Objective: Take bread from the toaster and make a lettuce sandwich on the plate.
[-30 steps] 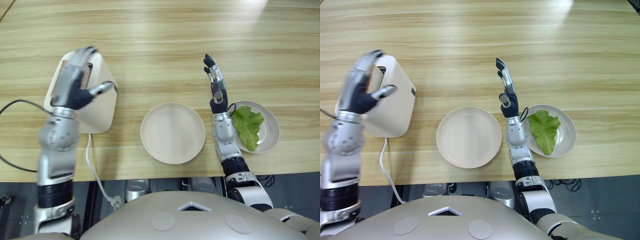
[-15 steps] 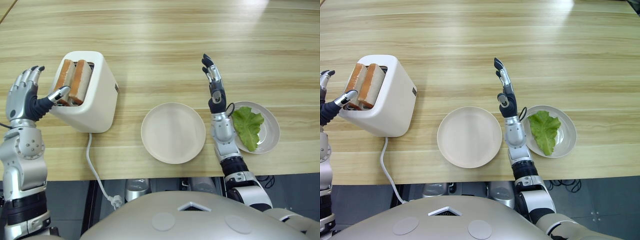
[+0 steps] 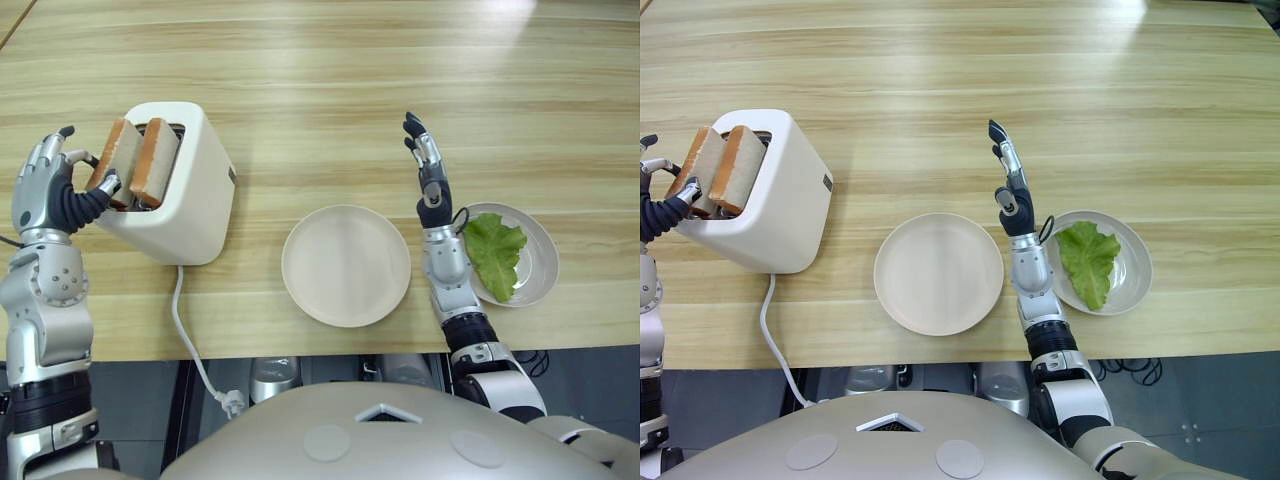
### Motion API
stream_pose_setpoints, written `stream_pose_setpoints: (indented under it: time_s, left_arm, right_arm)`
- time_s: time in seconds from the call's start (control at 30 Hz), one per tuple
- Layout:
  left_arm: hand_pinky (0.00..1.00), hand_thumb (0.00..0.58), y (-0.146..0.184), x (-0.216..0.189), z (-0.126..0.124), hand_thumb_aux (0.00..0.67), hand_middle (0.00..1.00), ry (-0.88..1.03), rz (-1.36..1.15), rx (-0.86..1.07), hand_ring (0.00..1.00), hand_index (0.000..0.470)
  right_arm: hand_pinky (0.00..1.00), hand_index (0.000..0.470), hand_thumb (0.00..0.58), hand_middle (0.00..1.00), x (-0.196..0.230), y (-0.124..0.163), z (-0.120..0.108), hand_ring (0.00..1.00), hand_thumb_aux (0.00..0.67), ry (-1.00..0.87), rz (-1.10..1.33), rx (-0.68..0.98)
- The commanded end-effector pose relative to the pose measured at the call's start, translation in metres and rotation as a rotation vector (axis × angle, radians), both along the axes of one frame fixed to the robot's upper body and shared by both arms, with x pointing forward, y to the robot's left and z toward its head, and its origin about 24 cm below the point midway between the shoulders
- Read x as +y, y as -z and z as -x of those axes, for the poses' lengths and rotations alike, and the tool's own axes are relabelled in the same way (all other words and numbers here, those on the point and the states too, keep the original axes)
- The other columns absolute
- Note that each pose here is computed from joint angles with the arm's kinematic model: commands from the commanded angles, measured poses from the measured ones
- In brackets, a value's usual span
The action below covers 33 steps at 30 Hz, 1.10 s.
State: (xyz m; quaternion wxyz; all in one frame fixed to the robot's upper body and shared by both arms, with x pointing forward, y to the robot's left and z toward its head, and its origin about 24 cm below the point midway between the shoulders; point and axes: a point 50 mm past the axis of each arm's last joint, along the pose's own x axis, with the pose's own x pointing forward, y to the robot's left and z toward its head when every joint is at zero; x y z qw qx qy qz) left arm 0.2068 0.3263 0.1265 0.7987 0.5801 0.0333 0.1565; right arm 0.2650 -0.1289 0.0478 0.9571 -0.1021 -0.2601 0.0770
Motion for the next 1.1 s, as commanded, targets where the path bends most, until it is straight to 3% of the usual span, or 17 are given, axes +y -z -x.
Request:
stream_pose_setpoints:
  time_s: [0.03, 0.33, 0.37, 0.4, 0.43, 0.6, 0.87, 1.1]
  left_arm:
    - [0.0, 0.58, 0.014, -0.002, 0.0, 0.67, 0.0, 0.004, 0.032, 0.054, 0.0, 0.46]
    - [0.0, 0.58, 0.025, -0.016, -0.005, 0.67, 0.0, 0.056, 0.079, 0.08, 0.0, 0.46]
    - [0.27, 0.58, 0.025, -0.017, -0.005, 0.67, 0.27, 0.06, 0.081, 0.08, 0.27, 0.46]
    - [0.81, 0.58, 0.025, -0.017, -0.005, 0.67, 0.81, 0.065, 0.086, 0.077, 0.81, 0.46]
    - [1.0, 0.58, 0.023, -0.018, -0.006, 0.67, 1.0, 0.069, 0.09, 0.072, 1.0, 0.46]
    - [1.0, 0.58, -0.004, -0.016, -0.008, 0.67, 1.0, 0.065, 0.078, -0.074, 1.0, 0.46]
    - [1.0, 0.58, -0.078, -0.021, 0.002, 0.67, 1.0, 0.07, -0.01, -0.467, 1.0, 0.46]
    - [1.0, 0.58, -0.11, -0.032, 0.001, 0.67, 1.0, 0.133, -0.051, -0.614, 1.0, 0.46]
  right_arm:
    - [0.0, 0.0, 0.0, 0.0, 0.002, 0.0, 0.001, 0.0, 0.0, -0.007, 0.007, 0.002]
    - [0.0, 0.0, 0.0, 0.0, 0.004, 0.0, 0.001, 0.0, 0.0, -0.011, 0.011, 0.002]
    - [0.0, 0.0, 0.0, 0.0, 0.004, 0.0, 0.001, 0.0, 0.0, -0.011, 0.012, 0.002]
    - [0.0, 0.0, 0.0, 0.0, 0.004, 0.0, 0.0, 0.0, 0.0, -0.012, 0.012, 0.003]
    - [0.0, 0.0, 0.0, 0.0, 0.005, 0.0, 0.0, 0.0, 0.0, -0.013, 0.012, 0.003]
    - [0.0, 0.0, 0.0, 0.0, 0.006, 0.001, 0.0, 0.0, 0.0, -0.016, 0.014, 0.008]
    - [0.0, 0.0, 0.0, 0.0, 0.01, 0.002, -0.002, 0.0, 0.0, -0.03, 0.019, 0.013]
    - [0.0, 0.0, 0.0, 0.0, 0.01, -0.002, -0.004, 0.0, 0.0, -0.031, 0.016, -0.005]
